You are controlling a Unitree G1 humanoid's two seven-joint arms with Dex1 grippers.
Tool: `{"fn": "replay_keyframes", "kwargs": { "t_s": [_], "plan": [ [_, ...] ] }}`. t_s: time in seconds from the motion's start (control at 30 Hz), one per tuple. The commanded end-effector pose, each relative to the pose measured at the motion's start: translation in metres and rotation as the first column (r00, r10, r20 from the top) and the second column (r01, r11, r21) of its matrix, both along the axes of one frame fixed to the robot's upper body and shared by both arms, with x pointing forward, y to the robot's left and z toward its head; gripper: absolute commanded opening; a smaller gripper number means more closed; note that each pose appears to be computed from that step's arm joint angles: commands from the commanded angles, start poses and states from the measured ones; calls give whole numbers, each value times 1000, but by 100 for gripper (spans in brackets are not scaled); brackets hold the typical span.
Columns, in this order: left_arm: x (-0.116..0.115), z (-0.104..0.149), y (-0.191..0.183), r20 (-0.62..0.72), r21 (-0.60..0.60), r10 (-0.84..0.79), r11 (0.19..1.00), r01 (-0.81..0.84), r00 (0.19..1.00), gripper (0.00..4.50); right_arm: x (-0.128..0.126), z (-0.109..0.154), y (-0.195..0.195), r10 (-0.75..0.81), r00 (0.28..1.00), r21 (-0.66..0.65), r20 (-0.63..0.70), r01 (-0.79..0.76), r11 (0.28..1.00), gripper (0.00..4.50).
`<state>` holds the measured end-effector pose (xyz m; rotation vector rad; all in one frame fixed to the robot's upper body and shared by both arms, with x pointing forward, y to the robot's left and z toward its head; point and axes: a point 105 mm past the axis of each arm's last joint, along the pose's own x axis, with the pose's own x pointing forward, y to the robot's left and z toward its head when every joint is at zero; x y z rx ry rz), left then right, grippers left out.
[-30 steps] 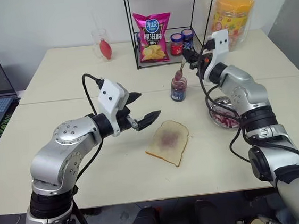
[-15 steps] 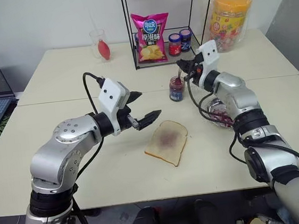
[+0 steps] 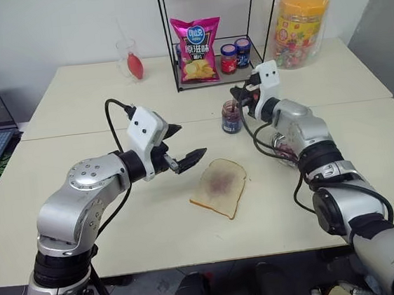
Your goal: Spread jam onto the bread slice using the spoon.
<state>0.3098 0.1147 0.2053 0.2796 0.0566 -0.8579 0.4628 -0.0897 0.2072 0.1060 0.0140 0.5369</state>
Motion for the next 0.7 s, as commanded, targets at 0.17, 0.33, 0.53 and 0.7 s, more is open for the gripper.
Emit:
{"fn": "replay_keyframes", "kwargs": {
  "t_s": [0.17,0.33,0.53,0.7],
  "plan": [
    [0,6,2,44,6,-2,1000,2,999,450,1,33,1,17,999,224,-36,-8,975,7],
    [2,5,1,47,8,1,1000,-1,999,450,2,32,-4,13,995,317,-103,20,948,7],
    [3,7,-1,55,11,0,1000,-1,998,450,2,31,-10,15,985,406,-169,56,912,7],
    [5,8,-2,58,8,2,1000,-3,998,450,2,32,-15,17,978,479,-208,87,874,7]
  ]
}}
